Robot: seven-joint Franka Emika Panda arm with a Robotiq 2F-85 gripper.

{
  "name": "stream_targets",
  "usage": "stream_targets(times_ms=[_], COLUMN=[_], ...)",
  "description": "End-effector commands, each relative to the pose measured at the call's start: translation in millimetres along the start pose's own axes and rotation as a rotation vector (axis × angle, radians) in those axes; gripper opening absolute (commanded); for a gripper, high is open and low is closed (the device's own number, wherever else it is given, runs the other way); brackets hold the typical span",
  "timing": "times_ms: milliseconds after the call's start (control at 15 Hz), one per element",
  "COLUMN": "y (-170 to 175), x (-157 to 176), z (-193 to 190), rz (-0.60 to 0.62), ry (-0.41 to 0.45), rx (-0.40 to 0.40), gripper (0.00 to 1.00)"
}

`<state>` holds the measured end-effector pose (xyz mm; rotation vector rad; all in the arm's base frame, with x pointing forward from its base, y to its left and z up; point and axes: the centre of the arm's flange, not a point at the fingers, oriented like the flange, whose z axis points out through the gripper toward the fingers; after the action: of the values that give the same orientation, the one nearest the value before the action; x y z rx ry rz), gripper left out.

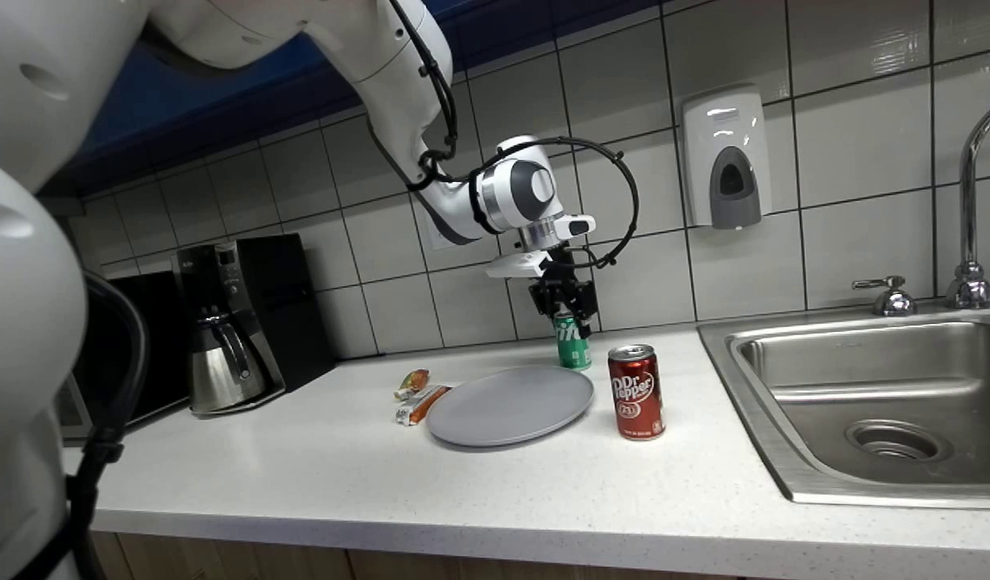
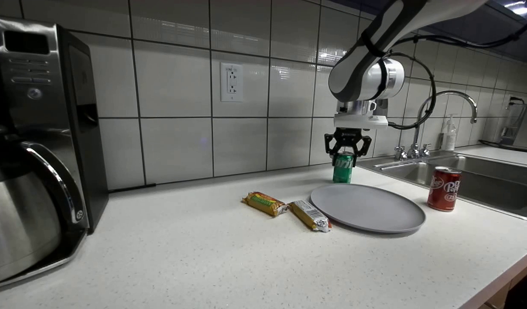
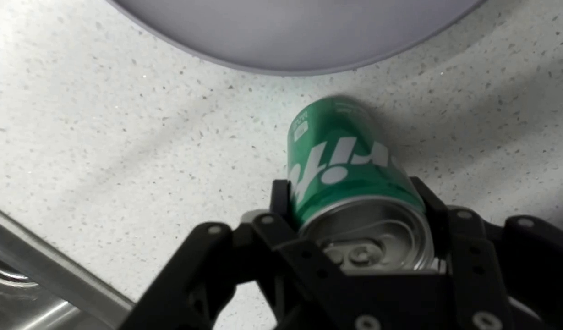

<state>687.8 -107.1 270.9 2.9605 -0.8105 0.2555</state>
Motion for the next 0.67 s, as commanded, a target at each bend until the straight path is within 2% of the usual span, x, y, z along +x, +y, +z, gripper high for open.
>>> stream_targets(times_ms=[0,600], y=[-1,-16], x=[-5,-30], z=[-18,-40], rz=[-0.015,-0.033], ry=[0.026,0.042], rx=[0.023,0.037], gripper=[0.38,0.38])
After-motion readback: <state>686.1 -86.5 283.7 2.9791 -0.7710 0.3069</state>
